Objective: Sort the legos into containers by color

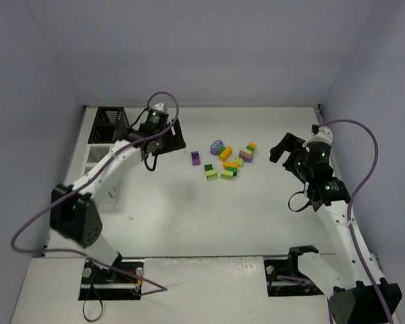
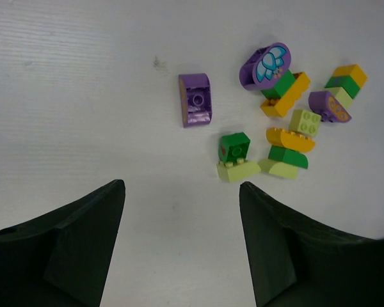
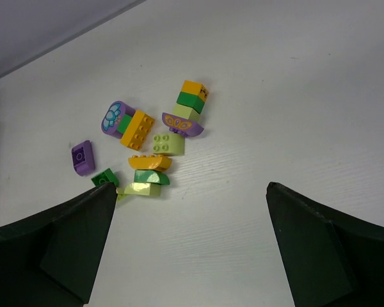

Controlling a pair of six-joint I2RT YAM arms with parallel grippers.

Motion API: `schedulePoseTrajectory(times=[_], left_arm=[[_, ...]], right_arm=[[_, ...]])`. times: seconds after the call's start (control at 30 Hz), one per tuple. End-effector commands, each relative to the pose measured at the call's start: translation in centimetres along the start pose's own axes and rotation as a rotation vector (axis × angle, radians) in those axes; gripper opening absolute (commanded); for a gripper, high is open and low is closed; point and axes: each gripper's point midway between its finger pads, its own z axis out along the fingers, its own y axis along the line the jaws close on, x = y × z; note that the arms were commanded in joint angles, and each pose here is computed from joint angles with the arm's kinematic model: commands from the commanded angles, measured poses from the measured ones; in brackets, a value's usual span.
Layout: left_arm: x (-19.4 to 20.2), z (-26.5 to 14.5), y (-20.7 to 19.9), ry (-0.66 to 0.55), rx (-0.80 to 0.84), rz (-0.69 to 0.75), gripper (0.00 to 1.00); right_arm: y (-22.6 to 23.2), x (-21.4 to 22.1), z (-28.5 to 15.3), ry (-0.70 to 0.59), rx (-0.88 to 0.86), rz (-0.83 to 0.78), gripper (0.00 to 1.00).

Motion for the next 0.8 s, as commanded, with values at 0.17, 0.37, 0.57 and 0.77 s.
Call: schedulePoseTrajectory(times=[0.17,0.37,0.57,0.77], left_arm=[[-1.4,8.3,-3.8,-0.026,-0.076,-0.012,0.64],[-0.2,12.8,-3.5,-0.001,-0.169,0.012,0.64],[0.7,15.4,-2.3,0.022,-0.247,0.024,0.64],[1.8,17.0,-1.6,0.051,-0.283,0.053,0.57]], right_arm=[[1.0,-0.6,0.5,-0.051,-0.036,-0.043,1.00],[1.2,0.7,1.0,-0.016,-0.058,-0.061,1.00],[1.5,1.2,1.1,-0.001,-0.076,-0.071,1.00],[1.6,1.4,1.2,0.002,-0.079,-0.071,1.00]])
